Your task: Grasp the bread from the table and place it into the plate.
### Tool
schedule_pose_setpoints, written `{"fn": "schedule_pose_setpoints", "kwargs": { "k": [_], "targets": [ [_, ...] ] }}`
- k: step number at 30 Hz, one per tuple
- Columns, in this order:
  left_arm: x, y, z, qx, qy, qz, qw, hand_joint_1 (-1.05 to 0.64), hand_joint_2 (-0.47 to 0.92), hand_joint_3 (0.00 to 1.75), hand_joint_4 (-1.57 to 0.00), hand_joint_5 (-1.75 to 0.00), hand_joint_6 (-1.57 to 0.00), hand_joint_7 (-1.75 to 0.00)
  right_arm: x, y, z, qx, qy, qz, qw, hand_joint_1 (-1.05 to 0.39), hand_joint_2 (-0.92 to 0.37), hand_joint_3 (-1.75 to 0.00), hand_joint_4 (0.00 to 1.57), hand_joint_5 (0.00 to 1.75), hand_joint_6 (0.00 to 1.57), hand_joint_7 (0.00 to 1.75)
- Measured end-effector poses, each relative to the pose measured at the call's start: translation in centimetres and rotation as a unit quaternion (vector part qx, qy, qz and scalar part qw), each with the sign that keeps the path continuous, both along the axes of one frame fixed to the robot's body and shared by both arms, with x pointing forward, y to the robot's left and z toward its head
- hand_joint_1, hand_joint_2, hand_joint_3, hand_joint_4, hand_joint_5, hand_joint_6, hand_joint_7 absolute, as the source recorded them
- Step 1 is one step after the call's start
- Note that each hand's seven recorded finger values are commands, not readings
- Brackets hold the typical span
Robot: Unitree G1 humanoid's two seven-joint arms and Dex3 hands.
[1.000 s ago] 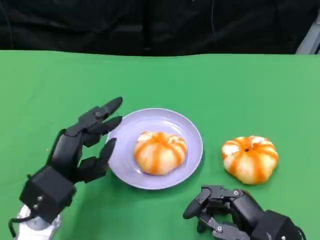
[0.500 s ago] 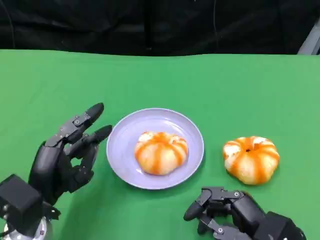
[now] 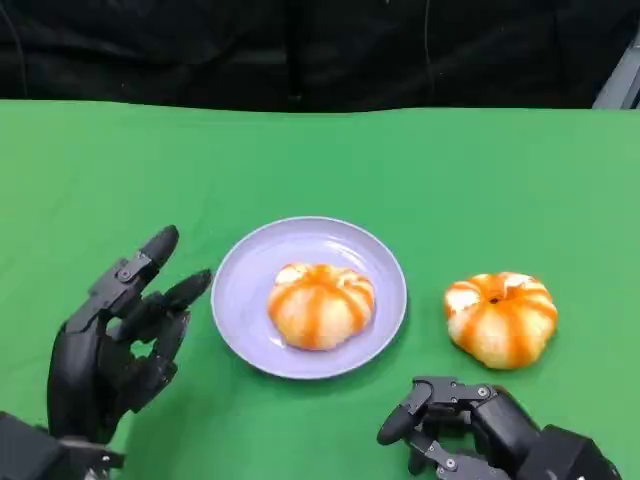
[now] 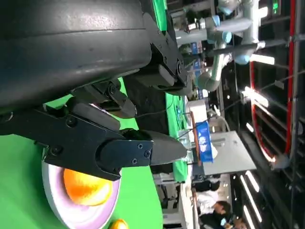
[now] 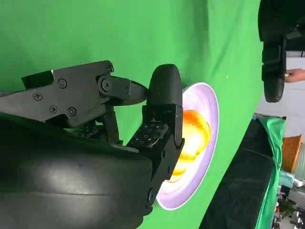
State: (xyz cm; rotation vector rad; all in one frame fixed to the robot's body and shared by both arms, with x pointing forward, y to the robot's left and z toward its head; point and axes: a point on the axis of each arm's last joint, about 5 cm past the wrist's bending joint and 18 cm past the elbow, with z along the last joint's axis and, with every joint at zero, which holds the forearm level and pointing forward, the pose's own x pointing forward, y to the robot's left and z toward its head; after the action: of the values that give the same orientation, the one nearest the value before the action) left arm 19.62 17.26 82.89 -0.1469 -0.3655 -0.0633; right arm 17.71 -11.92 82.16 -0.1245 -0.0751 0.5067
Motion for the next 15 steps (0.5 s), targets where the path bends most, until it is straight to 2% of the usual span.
{"fn": "schedule_pose_setpoints", "kwargs": {
  "k": [15],
  "targets": [
    [-1.6, -0.1, -1.5, -0.025, 0.028, 0.018, 0.999, -0.53, 0.92, 0.37, -0.85, -0.05, -0.61, -0.02, 0.0, -0.4, -0.01, -0.005, 0.0, -0.001, 1.0, -0.15, -0.92, -0.47, 0.66, 1.52, 0.8, 0.97]
  ]
}}
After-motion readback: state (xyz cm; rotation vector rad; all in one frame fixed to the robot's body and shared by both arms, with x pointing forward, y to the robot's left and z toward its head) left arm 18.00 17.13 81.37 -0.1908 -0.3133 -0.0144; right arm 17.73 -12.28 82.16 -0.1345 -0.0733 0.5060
